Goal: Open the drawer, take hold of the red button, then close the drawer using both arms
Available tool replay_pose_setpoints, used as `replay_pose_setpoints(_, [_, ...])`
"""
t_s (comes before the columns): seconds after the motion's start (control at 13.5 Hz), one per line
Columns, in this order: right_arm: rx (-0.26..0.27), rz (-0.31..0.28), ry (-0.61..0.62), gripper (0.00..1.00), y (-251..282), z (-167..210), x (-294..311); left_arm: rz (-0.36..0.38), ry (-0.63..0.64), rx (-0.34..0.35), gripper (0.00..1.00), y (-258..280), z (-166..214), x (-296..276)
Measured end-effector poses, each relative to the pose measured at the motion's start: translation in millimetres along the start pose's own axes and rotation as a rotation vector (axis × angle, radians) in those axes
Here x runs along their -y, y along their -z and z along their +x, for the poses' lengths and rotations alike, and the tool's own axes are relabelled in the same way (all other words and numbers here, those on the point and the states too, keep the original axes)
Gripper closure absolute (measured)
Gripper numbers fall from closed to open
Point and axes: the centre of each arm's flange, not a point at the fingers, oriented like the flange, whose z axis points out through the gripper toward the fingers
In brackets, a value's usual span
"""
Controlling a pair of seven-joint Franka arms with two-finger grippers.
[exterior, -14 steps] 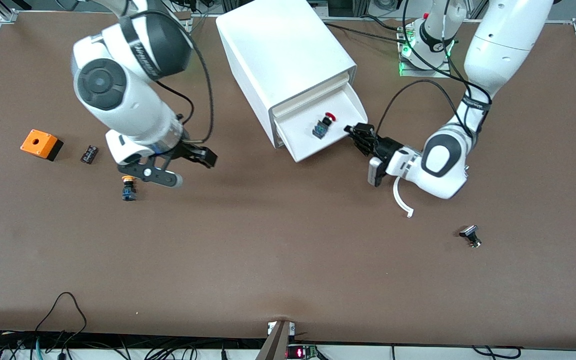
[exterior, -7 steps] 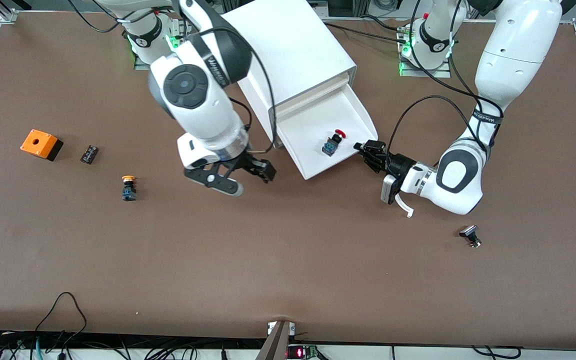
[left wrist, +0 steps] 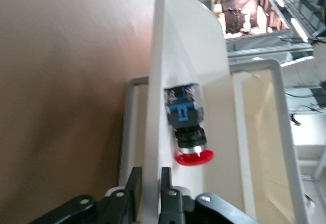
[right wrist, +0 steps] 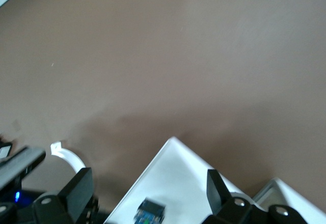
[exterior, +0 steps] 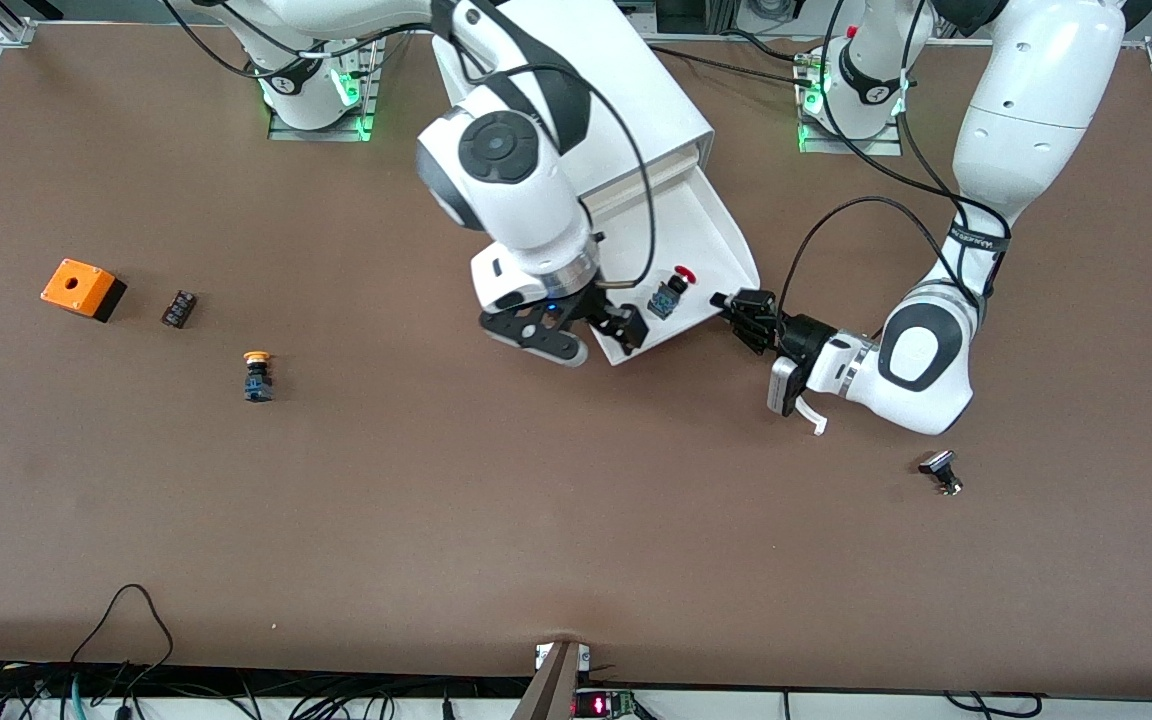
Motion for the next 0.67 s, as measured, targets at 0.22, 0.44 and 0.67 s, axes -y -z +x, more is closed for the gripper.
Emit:
replay_pose_setpoints(0.22, [0.014,0.013,-0.048,0.01,-22,-39,12,0.018,0.027,-0.028,0.41,19,2,1])
replay_pose_setpoints(0.44, [0.025,0.03,-0.133,0.0,-44,-67,20,0.01,0.08,-0.032,0.07,50,10,-15])
replay_pose_setpoints(0.67, [0.035,0.036,-0.189,0.01,-78,-86,20,0.16,0.144,0.062,0.0,101,22,-51])
